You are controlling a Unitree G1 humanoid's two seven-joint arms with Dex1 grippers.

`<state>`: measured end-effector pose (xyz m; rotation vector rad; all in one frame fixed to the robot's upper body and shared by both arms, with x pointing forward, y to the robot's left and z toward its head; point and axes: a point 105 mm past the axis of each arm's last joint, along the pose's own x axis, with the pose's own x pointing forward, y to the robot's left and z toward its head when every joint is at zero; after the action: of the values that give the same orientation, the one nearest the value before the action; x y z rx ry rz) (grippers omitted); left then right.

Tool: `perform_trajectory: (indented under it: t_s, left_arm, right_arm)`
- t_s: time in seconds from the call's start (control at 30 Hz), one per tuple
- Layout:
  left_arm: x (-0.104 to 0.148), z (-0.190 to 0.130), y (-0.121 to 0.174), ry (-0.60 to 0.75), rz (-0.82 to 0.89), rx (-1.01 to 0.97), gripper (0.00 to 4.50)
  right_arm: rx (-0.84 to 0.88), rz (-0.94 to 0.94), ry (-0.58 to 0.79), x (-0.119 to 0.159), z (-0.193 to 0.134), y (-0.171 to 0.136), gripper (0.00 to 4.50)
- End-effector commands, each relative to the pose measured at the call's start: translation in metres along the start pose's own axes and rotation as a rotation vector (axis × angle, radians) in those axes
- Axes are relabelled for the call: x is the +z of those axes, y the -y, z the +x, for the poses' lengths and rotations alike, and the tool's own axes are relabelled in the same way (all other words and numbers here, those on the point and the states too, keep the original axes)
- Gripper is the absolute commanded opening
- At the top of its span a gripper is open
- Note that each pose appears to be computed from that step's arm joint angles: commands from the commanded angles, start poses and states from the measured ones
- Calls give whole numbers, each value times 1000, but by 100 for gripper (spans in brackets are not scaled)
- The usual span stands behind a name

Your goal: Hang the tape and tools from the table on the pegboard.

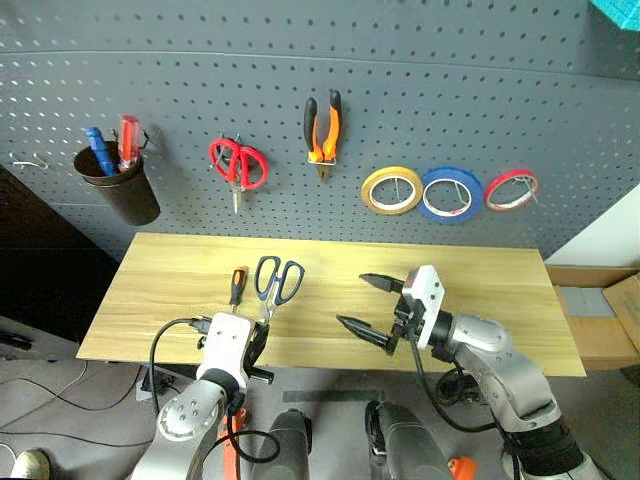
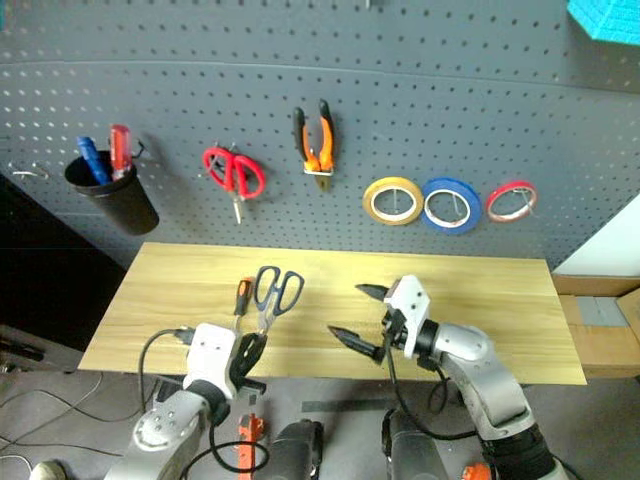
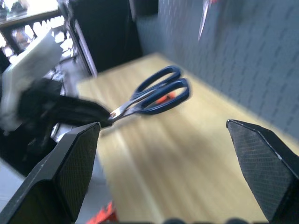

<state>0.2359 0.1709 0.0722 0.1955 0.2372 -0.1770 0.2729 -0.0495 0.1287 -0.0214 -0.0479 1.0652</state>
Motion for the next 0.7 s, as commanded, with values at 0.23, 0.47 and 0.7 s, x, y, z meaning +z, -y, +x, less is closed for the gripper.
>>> perform_trajectory:
  t_s: [0.23, 0.47, 0.7]
  left_arm:
    - [85, -25, -31, 386, 138, 250, 46]
    - [104, 12, -53, 434, 116, 254, 46]
    - [108, 49, -50, 424, 6, 141, 46]
  right_arm:
    - [14, 65, 193, 45, 13, 2, 450]
    - [36, 46, 225, 55, 31, 7, 450]
    - [-24, 24, 216, 54, 35, 20, 450]
